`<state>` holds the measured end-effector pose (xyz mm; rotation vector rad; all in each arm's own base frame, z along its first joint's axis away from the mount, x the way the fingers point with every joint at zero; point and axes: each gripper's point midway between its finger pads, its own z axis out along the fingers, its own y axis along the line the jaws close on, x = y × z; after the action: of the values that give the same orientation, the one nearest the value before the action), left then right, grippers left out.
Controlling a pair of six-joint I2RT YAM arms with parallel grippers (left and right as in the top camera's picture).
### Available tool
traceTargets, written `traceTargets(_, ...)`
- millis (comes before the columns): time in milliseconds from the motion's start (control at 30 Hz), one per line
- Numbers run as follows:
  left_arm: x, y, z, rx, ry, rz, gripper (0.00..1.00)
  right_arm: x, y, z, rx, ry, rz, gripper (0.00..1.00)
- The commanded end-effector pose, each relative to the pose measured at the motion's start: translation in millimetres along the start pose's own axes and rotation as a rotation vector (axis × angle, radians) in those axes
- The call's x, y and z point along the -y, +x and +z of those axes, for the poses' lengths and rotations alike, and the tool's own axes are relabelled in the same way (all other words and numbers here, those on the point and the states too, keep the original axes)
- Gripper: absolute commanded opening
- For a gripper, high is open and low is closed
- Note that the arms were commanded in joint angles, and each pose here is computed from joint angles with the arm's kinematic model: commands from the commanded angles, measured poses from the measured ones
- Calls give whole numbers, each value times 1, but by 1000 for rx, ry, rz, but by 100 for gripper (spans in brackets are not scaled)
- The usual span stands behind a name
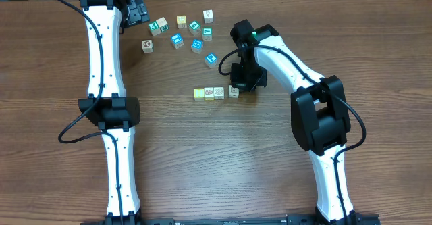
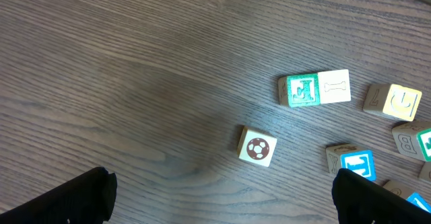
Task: Form a horizontal line
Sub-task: 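Push the brown-B block left against the pretzel block with the right gripper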
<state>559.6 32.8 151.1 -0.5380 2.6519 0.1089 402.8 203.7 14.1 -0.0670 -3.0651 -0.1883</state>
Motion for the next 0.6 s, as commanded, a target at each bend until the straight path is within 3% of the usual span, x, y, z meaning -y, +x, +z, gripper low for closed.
traceTargets(0, -2, -10, -19, 48, 7, 3, 100, -11, 5, -3, 8, -9, -29, 4)
traceTargets(567, -2, -10, -19, 48, 7, 3, 100, -13, 2, -3, 27, 4, -114, 4)
